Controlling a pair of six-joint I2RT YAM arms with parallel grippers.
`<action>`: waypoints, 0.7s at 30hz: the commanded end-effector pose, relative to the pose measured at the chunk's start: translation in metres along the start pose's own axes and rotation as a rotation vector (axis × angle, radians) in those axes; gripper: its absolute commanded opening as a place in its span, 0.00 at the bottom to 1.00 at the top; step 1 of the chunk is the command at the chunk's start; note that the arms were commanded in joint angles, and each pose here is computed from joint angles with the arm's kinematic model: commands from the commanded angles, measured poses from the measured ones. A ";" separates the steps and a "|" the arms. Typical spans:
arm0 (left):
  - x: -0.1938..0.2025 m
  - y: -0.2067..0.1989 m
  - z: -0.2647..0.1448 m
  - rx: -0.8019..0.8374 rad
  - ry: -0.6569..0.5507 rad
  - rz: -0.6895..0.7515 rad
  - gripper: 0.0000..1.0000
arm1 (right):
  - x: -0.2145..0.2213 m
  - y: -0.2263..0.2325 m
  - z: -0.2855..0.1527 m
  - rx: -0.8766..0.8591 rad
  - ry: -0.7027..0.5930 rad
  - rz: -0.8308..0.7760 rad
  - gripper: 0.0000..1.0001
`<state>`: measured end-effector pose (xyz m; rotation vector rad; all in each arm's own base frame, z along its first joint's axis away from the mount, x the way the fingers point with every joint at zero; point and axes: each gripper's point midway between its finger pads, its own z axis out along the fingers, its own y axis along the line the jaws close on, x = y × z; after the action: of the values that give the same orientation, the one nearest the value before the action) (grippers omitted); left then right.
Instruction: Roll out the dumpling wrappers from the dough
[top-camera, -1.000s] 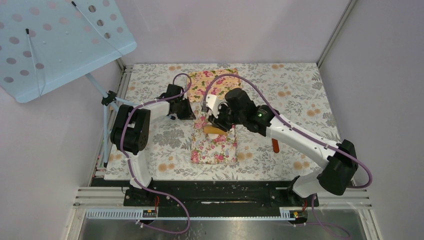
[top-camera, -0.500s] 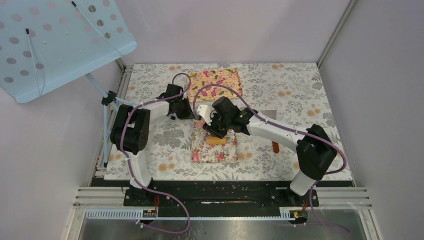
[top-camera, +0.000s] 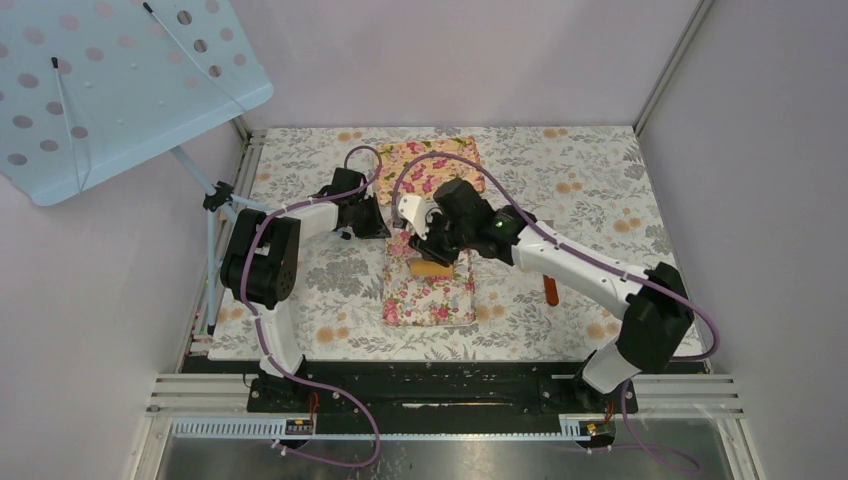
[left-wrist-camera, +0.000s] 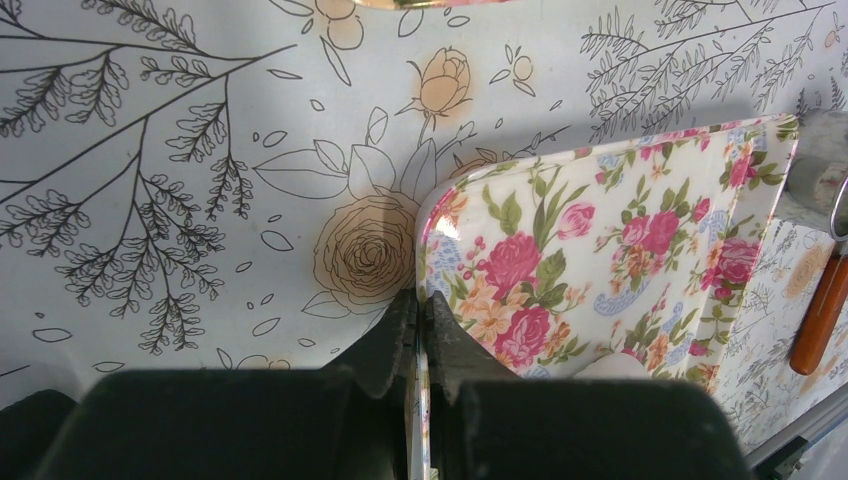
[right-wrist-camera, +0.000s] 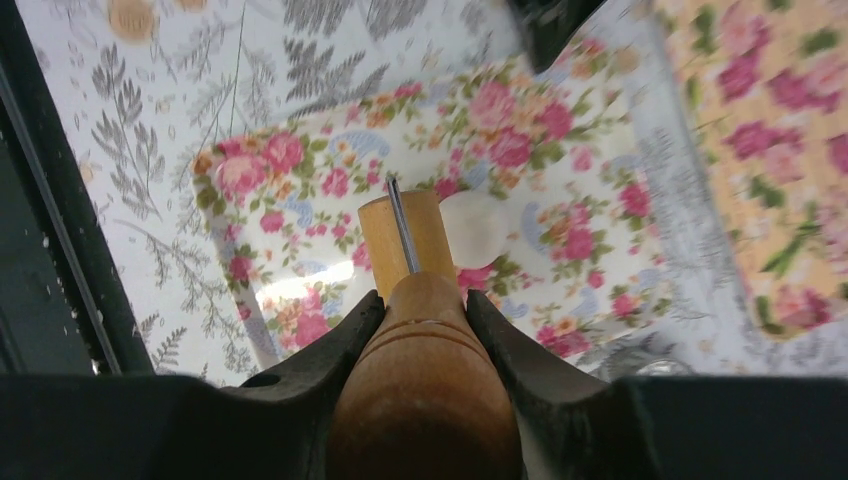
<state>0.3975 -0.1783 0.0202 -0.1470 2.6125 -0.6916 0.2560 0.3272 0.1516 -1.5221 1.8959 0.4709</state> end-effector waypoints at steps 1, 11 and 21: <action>0.014 0.017 0.009 -0.043 0.039 0.007 0.00 | -0.059 -0.028 -0.037 0.127 -0.167 -0.043 0.00; 0.014 0.017 0.009 -0.040 0.041 0.010 0.00 | -0.029 -0.037 0.025 0.110 -0.063 -0.037 0.00; 0.014 0.016 0.009 -0.037 0.042 0.010 0.00 | 0.018 -0.023 0.050 0.041 0.036 -0.056 0.00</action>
<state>0.4008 -0.1786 0.0204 -0.1451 2.5993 -0.6942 0.2776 0.3451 0.1102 -1.5524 1.9135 0.4362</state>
